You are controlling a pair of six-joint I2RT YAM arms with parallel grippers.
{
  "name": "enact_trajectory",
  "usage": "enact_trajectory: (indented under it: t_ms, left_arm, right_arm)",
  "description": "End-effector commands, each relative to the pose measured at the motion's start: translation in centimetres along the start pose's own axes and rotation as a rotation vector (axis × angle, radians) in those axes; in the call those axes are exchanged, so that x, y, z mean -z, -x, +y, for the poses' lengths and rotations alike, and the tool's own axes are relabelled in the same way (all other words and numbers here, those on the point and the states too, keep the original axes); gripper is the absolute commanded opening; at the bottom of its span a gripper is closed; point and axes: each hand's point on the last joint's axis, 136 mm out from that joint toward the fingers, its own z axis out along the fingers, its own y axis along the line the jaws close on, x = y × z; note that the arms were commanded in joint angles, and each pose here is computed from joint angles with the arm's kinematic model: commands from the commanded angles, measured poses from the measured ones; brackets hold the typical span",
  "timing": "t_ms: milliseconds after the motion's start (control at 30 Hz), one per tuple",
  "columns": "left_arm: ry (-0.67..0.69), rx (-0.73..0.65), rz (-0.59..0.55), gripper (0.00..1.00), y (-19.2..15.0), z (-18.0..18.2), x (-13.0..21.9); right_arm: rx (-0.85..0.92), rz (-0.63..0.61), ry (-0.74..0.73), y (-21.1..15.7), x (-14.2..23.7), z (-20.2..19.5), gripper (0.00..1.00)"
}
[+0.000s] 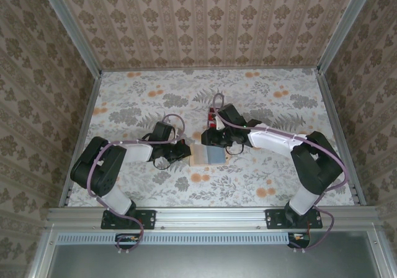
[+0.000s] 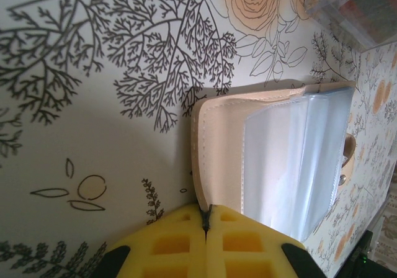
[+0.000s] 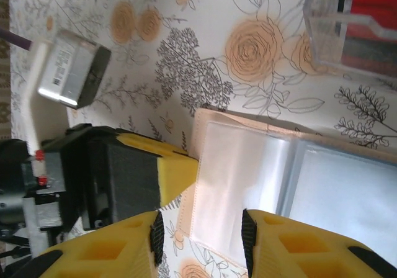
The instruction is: Put the credit cards into the card holder
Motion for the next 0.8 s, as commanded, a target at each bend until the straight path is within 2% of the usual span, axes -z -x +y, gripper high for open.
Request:
enact_trajectory:
  t_ms: [0, 133, 233, 600, 767]
  left_arm:
    - [0.041, 0.034, 0.022, 0.1, -0.5, 1.0, 0.0]
    - [0.077, -0.003, 0.017, 0.28, -0.4, 1.0, 0.9]
    - [0.1, -0.033, 0.009, 0.34, -0.1, 0.6, 1.9]
    - [0.153, -0.104, -0.059, 0.4, 3.2, -1.2, 5.2]
    - [0.079, -0.116, -0.1, 0.41, 5.5, -4.4, 5.0]
  right_arm:
    - [0.002, 0.013, -0.045, -0.6, -0.3, -1.1, 0.42]
    - [0.04, -0.02, -0.122, 0.4, 1.3, -2.2, 0.42]
    - [0.05, -0.053, -0.15, 1.6, 3.1, -2.9, 0.42]
    - [0.056, -0.184, -0.259, 7.5, 10.5, -7.0, 0.43]
    - [0.068, -0.155, -0.251, 9.5, 10.2, -7.4, 0.47]
